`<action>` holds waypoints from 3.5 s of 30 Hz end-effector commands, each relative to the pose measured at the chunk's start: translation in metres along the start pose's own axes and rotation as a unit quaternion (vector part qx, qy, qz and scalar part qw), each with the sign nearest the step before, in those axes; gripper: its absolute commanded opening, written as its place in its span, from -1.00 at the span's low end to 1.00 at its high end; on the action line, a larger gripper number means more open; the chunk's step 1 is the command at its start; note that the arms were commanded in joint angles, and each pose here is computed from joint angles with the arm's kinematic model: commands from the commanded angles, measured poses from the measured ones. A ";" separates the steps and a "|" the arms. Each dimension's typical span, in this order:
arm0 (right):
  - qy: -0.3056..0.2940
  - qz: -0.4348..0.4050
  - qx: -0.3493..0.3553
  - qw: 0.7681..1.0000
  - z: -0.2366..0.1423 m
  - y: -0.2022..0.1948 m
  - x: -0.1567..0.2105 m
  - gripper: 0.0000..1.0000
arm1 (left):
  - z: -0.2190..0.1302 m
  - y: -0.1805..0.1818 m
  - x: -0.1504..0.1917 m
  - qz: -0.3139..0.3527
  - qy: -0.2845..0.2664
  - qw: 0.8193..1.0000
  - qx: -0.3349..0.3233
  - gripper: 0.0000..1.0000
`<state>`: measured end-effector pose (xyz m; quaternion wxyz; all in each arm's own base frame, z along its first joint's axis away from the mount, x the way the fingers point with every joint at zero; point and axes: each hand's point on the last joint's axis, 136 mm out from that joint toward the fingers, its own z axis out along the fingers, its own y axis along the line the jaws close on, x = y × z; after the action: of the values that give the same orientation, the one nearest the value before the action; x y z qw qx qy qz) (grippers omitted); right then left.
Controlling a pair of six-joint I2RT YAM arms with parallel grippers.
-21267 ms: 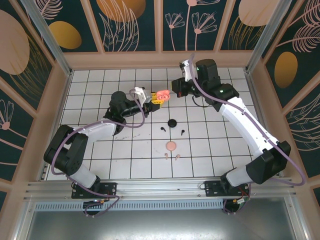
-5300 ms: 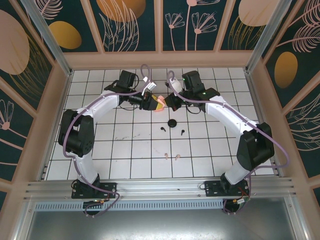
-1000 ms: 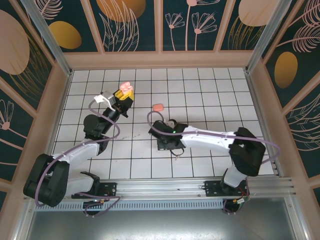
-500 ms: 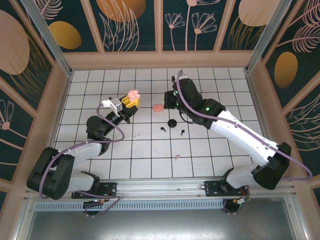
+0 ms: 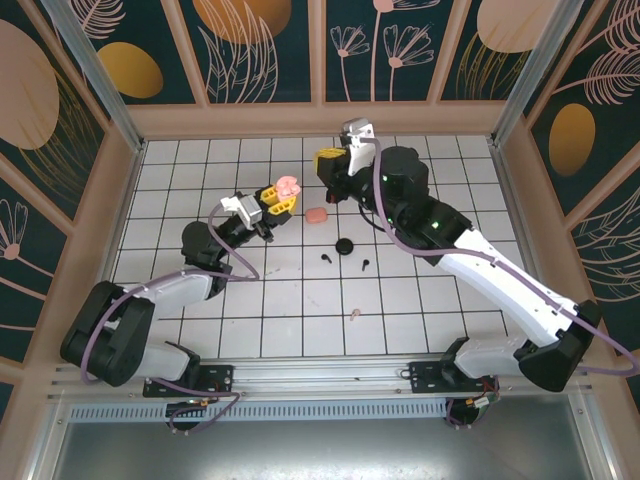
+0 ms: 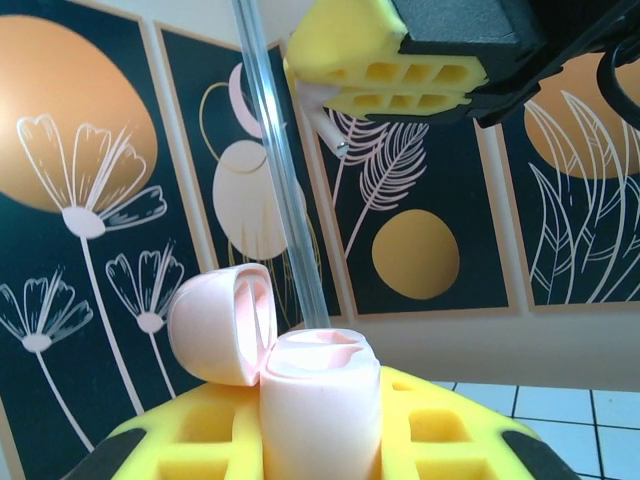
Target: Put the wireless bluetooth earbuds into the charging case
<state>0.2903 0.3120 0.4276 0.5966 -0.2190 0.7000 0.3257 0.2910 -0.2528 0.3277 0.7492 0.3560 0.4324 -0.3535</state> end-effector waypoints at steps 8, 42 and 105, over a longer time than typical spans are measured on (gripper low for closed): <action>-0.062 -0.043 -0.103 0.992 -0.013 0.034 -0.009 -0.90 | 0.016 0.004 -0.026 0.034 -0.075 0.997 0.008 -1.00; -0.046 -0.036 -0.130 0.990 0.016 0.048 0.022 -0.99 | 0.026 -0.001 -0.029 -0.002 -0.078 0.996 0.035 -1.00; 0.000 -0.105 -0.067 0.992 0.006 0.025 0.082 -0.64 | 0.038 0.017 -0.068 -0.075 -0.119 0.990 0.011 -1.00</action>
<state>0.2640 0.3409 0.3884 0.6477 -0.3176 0.6109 0.3264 0.2968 -0.2795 0.3558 0.7084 0.3270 0.4178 -0.4656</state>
